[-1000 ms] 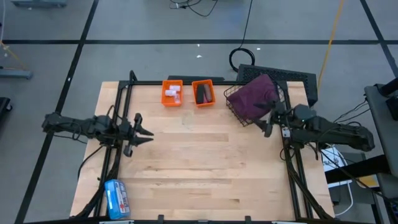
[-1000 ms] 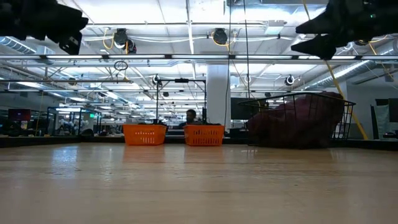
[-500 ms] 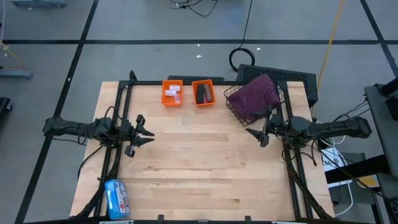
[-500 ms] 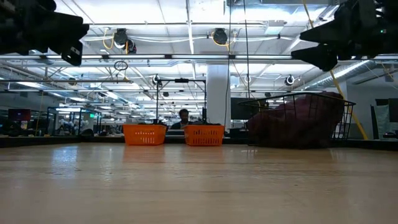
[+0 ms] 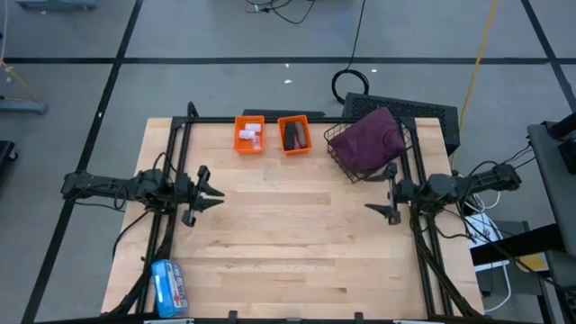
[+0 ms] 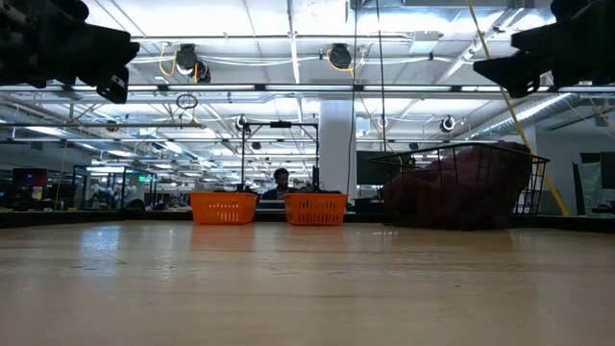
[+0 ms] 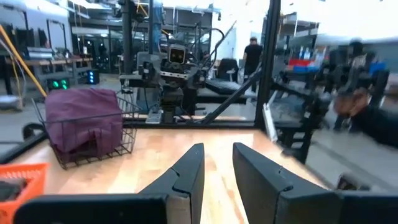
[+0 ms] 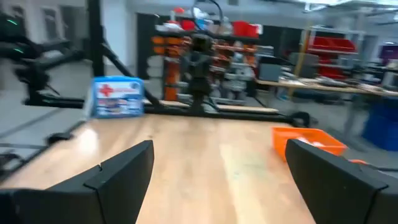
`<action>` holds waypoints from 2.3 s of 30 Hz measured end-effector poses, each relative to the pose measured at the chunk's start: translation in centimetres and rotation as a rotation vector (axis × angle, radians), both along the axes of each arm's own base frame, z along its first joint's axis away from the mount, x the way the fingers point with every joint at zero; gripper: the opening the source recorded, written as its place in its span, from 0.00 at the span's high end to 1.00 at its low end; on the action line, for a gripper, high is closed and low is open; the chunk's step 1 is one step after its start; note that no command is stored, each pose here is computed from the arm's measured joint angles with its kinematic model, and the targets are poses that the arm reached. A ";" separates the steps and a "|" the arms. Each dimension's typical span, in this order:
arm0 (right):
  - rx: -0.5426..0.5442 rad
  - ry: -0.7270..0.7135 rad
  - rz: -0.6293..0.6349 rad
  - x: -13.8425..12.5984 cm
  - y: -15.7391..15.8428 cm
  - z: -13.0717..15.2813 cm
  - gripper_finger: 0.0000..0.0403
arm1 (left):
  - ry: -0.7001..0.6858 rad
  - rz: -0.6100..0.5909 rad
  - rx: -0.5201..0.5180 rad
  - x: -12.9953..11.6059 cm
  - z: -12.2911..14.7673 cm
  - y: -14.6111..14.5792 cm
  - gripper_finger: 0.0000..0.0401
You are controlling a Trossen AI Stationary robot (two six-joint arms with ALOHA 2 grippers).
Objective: Pick & Place Medicine items
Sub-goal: Return to Home Position
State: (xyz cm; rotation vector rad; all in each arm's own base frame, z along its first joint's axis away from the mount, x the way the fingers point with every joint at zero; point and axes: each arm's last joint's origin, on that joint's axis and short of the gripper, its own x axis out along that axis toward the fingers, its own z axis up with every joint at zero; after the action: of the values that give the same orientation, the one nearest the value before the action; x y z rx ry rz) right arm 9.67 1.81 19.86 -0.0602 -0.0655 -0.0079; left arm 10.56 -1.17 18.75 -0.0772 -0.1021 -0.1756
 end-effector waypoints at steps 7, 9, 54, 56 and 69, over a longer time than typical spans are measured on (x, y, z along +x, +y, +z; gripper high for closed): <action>0.040 -0.010 0.045 -0.1 0.1 -2.1 0.13 | -0.002 0.018 0.122 0.0 -0.2 0.0 0.77; 0.055 -0.052 0.075 -0.3 0.1 -1.9 0.13 | 0.003 0.018 0.124 0.0 -0.2 0.0 0.77; 0.128 -0.096 0.153 -0.3 0.3 -1.5 0.13 | 0.003 0.019 0.120 0.1 -0.2 0.0 0.77; 0.128 -0.095 0.153 -0.3 0.3 -1.5 0.13 | 0.003 0.019 0.120 0.1 -0.2 0.0 0.77; 0.128 -0.096 0.153 -0.3 0.3 -1.5 0.13 | 0.003 0.019 0.120 0.1 -0.2 0.0 0.77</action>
State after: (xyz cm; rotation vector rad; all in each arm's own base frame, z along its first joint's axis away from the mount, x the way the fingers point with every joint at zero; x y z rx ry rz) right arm 9.32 2.13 18.38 0.0738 -0.1649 0.1377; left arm 10.62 -1.15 18.53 0.0431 -0.0889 -0.1624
